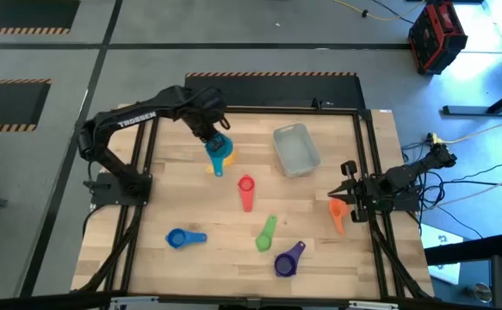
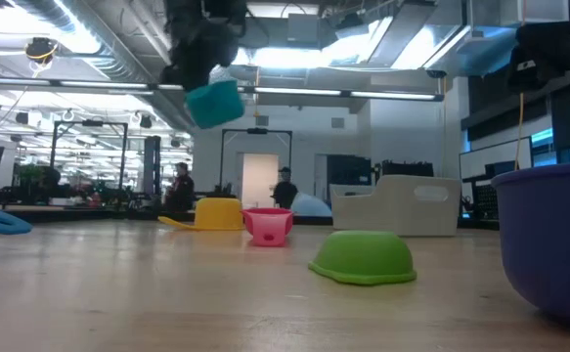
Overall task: Nest measuring cups in basket
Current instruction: Put the light blue measuring cup into the grey bin
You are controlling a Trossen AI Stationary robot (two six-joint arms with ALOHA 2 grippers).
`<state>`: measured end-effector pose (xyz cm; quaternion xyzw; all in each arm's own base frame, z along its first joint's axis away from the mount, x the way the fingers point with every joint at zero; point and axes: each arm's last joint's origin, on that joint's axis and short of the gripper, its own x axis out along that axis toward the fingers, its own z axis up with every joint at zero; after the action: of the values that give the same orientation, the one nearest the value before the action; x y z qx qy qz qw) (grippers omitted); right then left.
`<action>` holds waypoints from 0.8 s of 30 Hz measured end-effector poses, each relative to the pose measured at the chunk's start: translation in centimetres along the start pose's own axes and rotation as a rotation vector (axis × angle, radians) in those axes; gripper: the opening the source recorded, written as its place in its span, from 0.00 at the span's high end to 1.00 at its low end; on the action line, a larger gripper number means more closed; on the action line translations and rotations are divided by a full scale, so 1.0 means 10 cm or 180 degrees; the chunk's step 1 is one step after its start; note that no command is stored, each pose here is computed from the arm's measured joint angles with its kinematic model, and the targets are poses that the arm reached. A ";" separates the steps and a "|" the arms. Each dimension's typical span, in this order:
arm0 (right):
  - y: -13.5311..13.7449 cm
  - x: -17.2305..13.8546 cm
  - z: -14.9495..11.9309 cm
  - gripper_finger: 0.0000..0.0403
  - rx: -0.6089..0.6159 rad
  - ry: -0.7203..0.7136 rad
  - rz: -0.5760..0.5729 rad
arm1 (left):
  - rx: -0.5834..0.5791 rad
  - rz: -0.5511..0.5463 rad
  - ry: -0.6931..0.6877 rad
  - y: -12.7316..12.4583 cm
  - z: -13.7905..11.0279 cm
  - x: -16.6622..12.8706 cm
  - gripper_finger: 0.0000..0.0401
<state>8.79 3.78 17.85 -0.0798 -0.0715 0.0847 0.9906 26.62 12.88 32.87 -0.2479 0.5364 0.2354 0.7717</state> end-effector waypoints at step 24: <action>0.00 0.00 0.00 0.94 -0.0001 0.0005 -0.0026 | 0.0211 -0.0458 -0.0421 -0.57 1.22 0.72 0.99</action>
<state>8.80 3.75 17.85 -0.0797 -0.0711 0.0806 0.9910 41.18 16.96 30.53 -0.2440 0.4726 0.1774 0.8280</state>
